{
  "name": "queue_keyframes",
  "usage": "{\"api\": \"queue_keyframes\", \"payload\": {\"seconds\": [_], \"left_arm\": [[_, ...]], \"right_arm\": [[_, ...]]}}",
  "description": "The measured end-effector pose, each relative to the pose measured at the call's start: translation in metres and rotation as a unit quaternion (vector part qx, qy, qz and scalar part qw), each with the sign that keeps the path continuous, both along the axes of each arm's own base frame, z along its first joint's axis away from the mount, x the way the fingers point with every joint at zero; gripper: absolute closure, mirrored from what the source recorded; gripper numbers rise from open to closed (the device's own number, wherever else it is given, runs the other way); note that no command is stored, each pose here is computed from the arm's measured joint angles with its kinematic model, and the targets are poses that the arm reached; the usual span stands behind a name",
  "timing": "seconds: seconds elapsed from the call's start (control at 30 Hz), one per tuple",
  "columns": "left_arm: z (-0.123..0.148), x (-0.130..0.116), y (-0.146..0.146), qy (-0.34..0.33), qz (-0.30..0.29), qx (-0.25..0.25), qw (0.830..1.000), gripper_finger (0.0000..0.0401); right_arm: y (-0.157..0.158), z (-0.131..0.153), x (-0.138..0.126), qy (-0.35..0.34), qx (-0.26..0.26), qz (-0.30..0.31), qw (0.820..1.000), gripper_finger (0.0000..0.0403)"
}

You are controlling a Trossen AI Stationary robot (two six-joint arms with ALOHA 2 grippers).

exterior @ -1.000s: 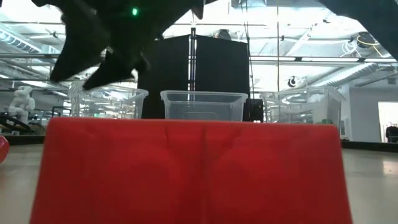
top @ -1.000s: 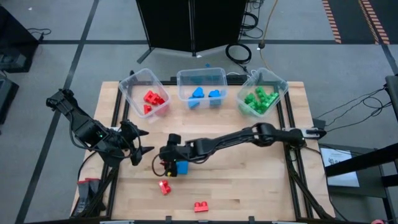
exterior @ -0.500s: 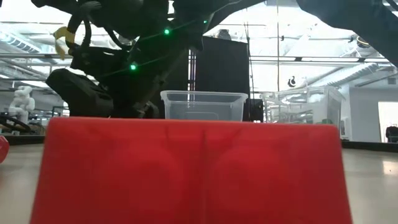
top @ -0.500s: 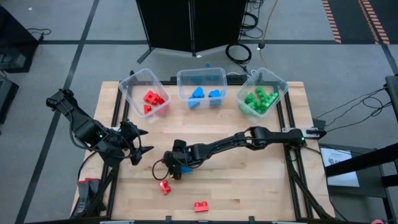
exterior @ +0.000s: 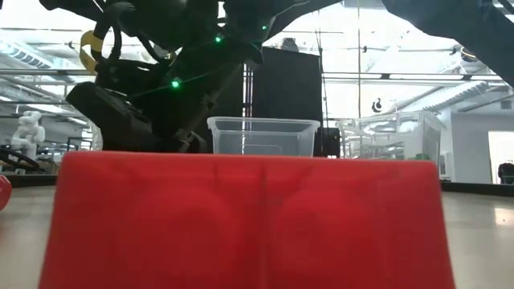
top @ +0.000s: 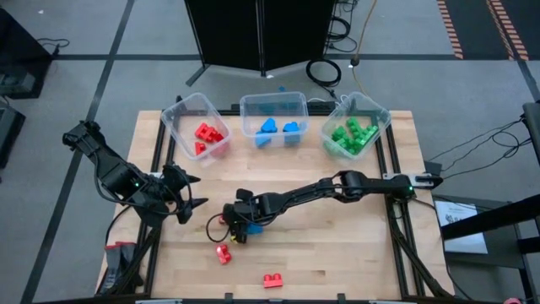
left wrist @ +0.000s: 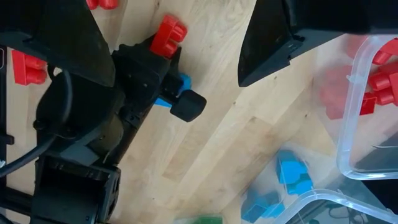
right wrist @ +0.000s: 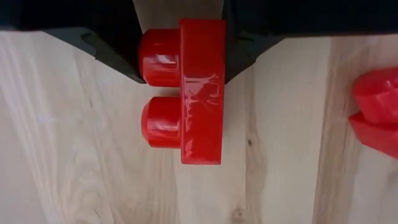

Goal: Sort blocks
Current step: Put the red game piece into the left transparent bin

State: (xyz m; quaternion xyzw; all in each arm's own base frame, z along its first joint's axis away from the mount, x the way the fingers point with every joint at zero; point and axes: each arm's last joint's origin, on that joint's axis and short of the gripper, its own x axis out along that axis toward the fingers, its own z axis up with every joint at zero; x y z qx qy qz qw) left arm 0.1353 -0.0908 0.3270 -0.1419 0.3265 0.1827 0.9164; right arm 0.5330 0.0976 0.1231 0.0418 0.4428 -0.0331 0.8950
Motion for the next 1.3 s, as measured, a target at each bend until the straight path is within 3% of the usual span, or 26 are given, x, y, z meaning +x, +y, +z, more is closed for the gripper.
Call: {"api": "queue_keyframes", "payload": {"seconds": [0.23,0.6,0.97,1.3], "left_arm": [[0.0,0.0,0.0,0.0,0.0,-0.001,1.0,0.0065],[0.0,0.0,0.0,0.0,0.0,-0.001,1.0,0.0065],[0.0,0.0,0.0,0.0,0.001,-0.001,1.0,0.0065],[0.0,0.0,0.0,0.0,0.001,-0.001,1.0,0.0065]], "right_arm": [[-0.013,0.041,-0.003,-0.028,0.008,-0.005,1.0,0.0253],[-0.109,0.134,-0.014,-0.131,-0.047,-0.091,0.986,0.0253],[-0.186,0.157,-0.013,-0.232,-0.046,-0.126,0.963,0.0253],[-0.229,0.176,-0.012,-0.348,-0.065,-0.158,0.922,0.0253]]}}
